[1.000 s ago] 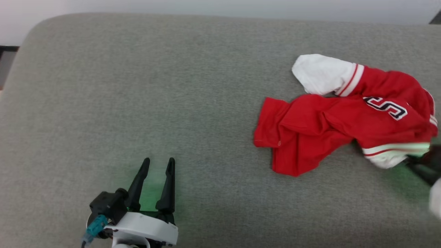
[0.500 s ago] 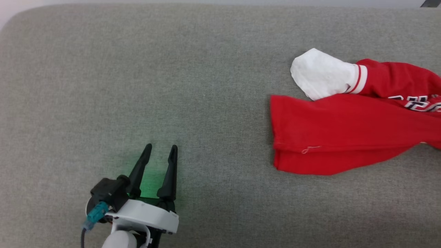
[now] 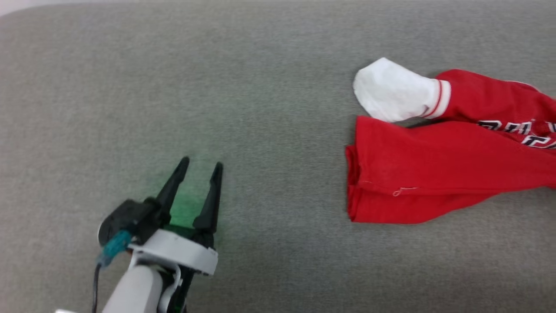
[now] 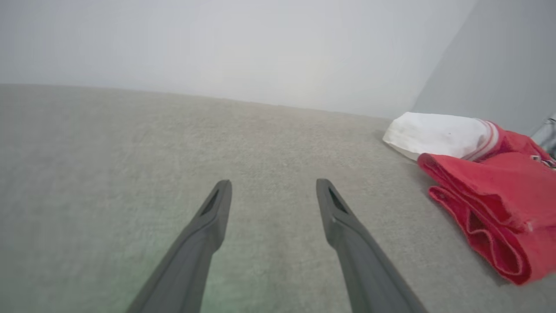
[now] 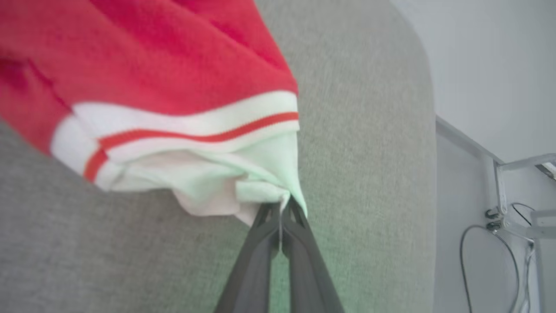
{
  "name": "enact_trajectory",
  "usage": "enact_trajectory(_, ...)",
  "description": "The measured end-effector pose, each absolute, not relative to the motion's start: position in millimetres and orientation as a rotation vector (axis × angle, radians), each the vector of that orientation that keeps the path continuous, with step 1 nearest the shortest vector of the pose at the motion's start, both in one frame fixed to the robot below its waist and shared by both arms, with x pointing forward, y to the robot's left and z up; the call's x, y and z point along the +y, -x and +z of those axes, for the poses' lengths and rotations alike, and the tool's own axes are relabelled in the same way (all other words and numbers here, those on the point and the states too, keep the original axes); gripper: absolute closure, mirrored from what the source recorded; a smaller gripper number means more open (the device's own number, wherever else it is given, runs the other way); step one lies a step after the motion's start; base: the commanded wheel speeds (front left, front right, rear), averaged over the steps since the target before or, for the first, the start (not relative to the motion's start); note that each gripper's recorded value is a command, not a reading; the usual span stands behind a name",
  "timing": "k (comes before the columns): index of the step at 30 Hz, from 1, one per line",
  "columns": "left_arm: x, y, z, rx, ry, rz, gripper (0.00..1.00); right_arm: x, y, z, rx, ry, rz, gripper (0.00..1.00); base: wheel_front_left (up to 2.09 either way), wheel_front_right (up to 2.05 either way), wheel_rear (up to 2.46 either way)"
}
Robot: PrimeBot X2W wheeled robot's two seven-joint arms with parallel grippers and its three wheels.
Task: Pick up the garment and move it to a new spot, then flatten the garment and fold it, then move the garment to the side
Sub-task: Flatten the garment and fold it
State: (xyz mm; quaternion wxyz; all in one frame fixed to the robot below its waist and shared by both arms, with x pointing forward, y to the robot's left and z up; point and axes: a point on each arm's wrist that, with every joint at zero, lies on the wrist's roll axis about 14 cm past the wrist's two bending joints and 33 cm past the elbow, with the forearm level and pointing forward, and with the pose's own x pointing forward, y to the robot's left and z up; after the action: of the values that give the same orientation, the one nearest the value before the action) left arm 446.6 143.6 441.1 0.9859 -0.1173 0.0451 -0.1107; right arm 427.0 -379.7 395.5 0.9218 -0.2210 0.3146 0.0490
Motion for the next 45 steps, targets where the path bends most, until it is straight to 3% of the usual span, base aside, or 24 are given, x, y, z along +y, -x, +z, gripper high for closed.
enact_trajectory(9, 87, -492, 480, 0.012, 0.036, -0.546, 0.00, -380, -414, 424, 0.386, 0.239, -0.070, 0.00, 0.00, 0.00, 0.00)
enact_trajectory(12, 62, -510, 492, 0.039, -0.004, -0.639, 0.00, -368, -416, 453, 0.234, 0.139, -0.113, 0.00, 0.00, 0.00, 0.00)
enact_trajectory(16, 29, -531, 491, 0.185, 0.008, -0.728, 0.00, -341, -397, 470, 0.111, 0.016, -0.142, 0.00, 0.00, 0.00, 0.00)
enact_trajectory(20, 4, -547, 472, 0.465, 0.062, -0.775, 0.00, -325, -385, 491, 0.020, -0.039, -0.159, 0.00, 0.00, 0.00, 0.00)
enact_trajectory(29, -37, -570, 445, 0.886, 0.112, -0.812, 0.00, -320, -354, 499, -0.003, -0.056, -0.219, 0.00, 0.00, 0.00, 0.00)
enact_trajectory(41, -76, -583, 402, 1.008, -0.042, -0.844, 0.00, -304, -353, 481, 0.069, -0.007, -0.201, 0.00, 0.00, 0.00, 0.00)
enact_trajectory(42, -79, -584, 401, 1.005, -0.040, -0.849, 0.51, -301, -356, 482, 0.064, -0.012, -0.198, 0.00, 0.00, 0.00, 0.00)
enact_trajectory(43, -81, -585, 399, 0.999, -0.041, -0.852, 0.81, -300, -358, 482, 0.062, -0.014, -0.196, 0.00, 0.00, 0.00, 0.00)
enact_trajectory(44, -83, -586, 397, 1.000, -0.033, -0.853, 1.00, -299, -359, 481, 0.064, -0.010, -0.193, 0.00, 0.00, 0.00, 0.00)
enact_trajectory(45, -84, -586, 396, 1.002, -0.023, -0.854, 1.00, -299, -360, 480, 0.067, -0.007, -0.191, 0.00, 0.00, 0.00, 0.00)
